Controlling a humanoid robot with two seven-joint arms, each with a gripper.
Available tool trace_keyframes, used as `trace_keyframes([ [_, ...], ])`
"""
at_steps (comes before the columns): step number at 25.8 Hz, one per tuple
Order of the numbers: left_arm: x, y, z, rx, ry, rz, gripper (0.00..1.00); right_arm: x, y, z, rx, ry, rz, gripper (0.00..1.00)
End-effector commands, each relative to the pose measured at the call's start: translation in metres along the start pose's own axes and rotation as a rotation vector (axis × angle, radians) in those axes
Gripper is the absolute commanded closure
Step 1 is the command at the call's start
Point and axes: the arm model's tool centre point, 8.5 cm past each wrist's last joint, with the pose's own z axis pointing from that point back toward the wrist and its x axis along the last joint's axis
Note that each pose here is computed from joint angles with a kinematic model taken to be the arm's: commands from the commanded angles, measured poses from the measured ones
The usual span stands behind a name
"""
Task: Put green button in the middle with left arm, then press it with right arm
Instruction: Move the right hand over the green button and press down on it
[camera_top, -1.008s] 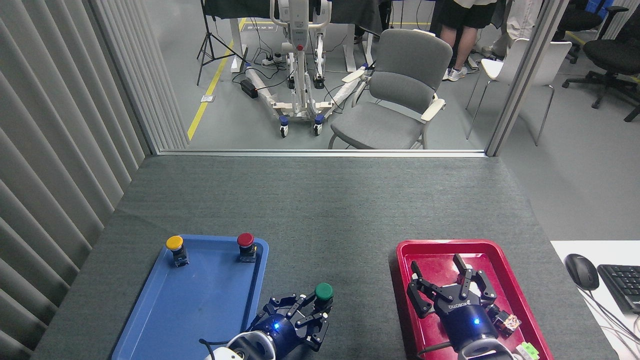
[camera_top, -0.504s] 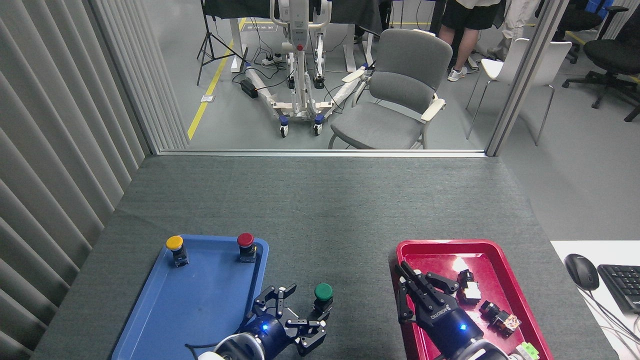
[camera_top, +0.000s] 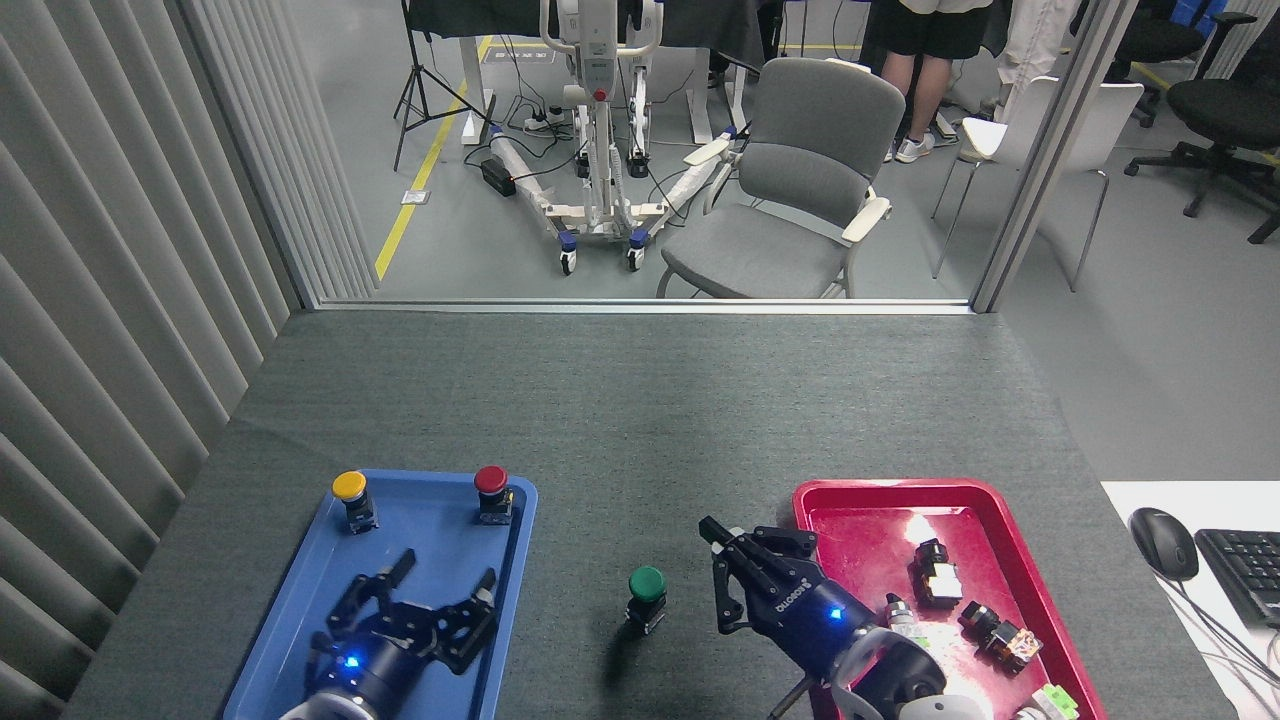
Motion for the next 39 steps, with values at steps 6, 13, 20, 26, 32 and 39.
trace_keyframes([
  [6, -0.048, 0.023, -0.007, 0.098, 0.194, 0.263, 0.01, 0.03, 0.01, -0.031, 0.08, -0.09, 0.01, 1.0],
  [13, -0.048, 0.032, -0.021, 0.134, 0.202, 0.207, 0.01, 0.043, 0.022, -0.052, 0.211, -0.129, -0.002, 1.0],
  [20, -0.047, 0.045, -0.029, 0.164, 0.193, 0.204, 0.01, 0.048, 0.033, -0.051, 0.264, -0.121, -0.027, 1.0],
  [26, -0.048, 0.045, -0.03, 0.166, 0.195, 0.21, 0.01, 0.051, 0.039, -0.049, 0.276, -0.093, -0.045, 1.0],
  [32, -0.028, 0.053, -0.044, 0.194, 0.172, 0.251, 0.01, 0.052, 0.043, -0.047, 0.289, -0.091, -0.051, 1.0],
  [39, -0.029, 0.046, -0.044, 0.178, 0.177, 0.257, 0.01, 0.03, 0.025, -0.044, 0.148, -0.034, -0.223, 1.0],
])
